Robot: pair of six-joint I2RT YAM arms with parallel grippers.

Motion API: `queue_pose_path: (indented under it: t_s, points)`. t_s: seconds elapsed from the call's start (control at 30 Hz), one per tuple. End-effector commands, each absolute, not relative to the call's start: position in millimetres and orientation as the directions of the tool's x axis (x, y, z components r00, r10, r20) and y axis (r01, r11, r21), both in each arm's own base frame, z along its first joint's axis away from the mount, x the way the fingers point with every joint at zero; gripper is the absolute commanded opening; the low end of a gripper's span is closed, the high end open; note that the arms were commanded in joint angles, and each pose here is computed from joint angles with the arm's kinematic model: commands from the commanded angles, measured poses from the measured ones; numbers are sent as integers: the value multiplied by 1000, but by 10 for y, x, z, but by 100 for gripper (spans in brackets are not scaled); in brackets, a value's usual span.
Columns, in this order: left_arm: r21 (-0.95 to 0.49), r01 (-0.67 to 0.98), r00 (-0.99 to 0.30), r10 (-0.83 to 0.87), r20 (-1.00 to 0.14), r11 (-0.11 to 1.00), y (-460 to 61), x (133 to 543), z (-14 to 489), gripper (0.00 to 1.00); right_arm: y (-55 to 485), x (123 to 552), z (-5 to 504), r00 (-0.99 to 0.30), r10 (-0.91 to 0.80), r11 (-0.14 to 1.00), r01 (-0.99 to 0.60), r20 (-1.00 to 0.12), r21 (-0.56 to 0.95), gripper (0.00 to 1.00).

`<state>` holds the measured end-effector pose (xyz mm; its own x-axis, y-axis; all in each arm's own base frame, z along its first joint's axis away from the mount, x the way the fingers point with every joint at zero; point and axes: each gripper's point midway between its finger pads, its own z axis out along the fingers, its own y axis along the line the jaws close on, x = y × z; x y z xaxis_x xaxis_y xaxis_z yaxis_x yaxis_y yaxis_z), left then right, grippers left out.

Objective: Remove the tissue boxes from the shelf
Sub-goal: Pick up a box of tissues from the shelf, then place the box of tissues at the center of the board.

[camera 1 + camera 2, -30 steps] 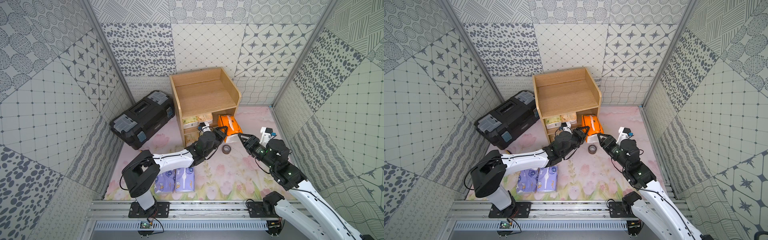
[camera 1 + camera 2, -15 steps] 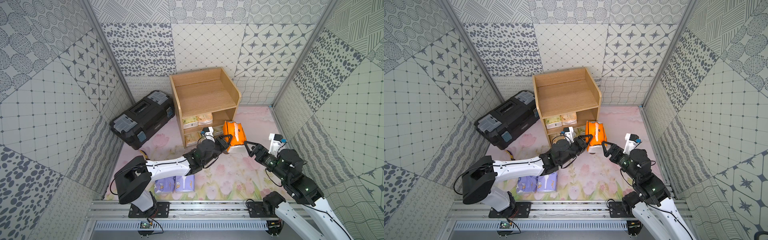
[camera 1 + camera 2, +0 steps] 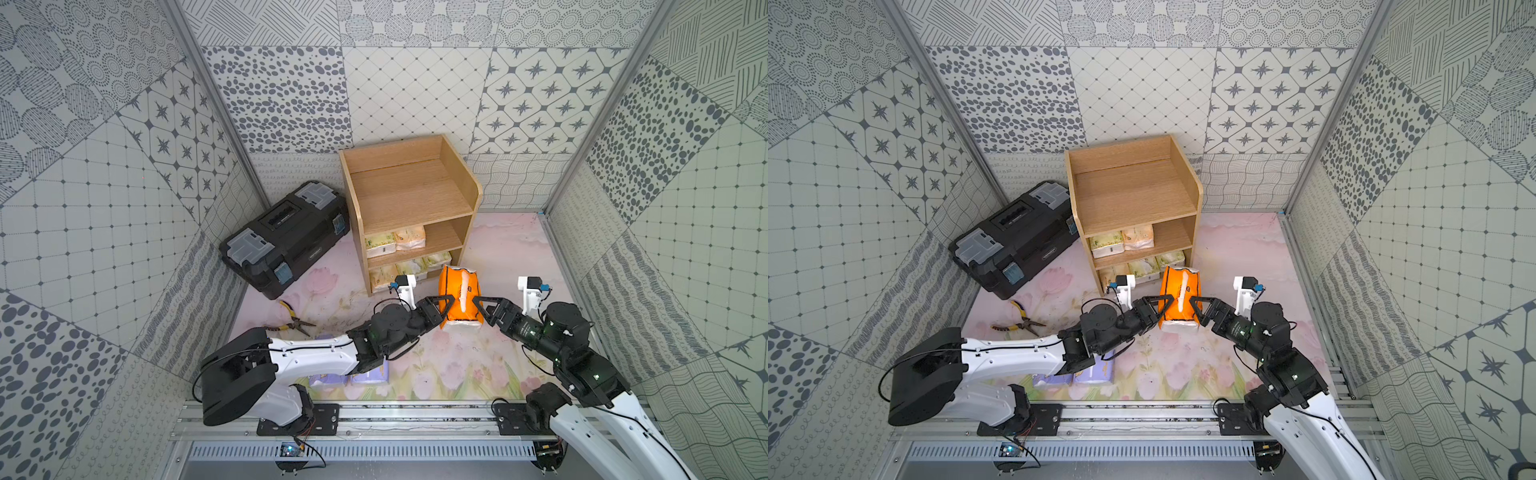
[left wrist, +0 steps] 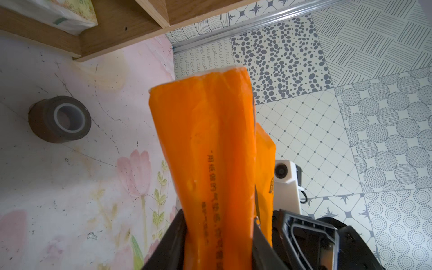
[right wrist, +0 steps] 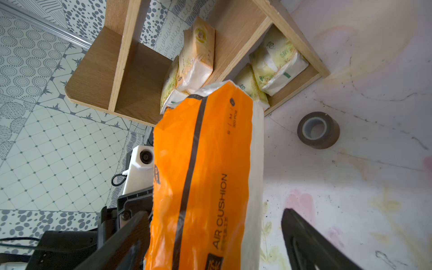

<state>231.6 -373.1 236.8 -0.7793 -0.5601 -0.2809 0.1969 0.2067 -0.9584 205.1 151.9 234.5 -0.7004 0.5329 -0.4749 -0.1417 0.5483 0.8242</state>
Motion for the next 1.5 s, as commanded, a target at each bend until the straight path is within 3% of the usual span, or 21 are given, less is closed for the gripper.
queue_pose_path:
  t_s: [0.0,0.17,0.33,0.47,0.53,0.63,0.77,0.93,1.07,1.47]
  points:
    - [-954,298,-787,-560,-260,24,-3687,2118,2818,37,1673,2059,2557,-703,559,406,-229,-439,885,87]
    - [-951,308,-804,-537,-256,-8,-3724,2023,2875,37,1822,2066,2555,-741,544,305,-262,-394,915,75]
    - [-955,295,-814,-528,-241,-20,-3752,1983,2864,42,1890,2062,2631,-750,530,259,-301,-395,918,58]
    - [-955,294,-802,-537,-261,26,-3717,1970,2805,66,1893,2058,2639,-751,527,259,-305,-399,917,43]
    - [-953,291,-794,-536,-287,80,-3682,1972,2756,77,1890,2060,2604,-755,526,267,-291,-392,919,30]
    - [-946,270,-774,-544,-324,180,-3572,1992,2632,89,1904,2039,2578,-761,510,273,-298,-400,915,24]
    - [-932,219,-726,-590,-354,290,-3265,2032,2466,95,1894,2014,2471,-770,473,339,-291,-429,895,22]
    - [-863,81,-654,-627,-423,499,-2651,2040,2167,96,1871,1976,2167,-798,417,437,-243,-434,866,20]
    - [-808,5,-613,-637,-468,589,-2234,1995,2040,95,1947,1938,1913,-825,380,483,-208,-417,851,17]
    - [-799,-104,-530,-712,-460,593,-1594,1885,1885,94,2620,1877,1412,-804,311,642,-216,-507,736,24]
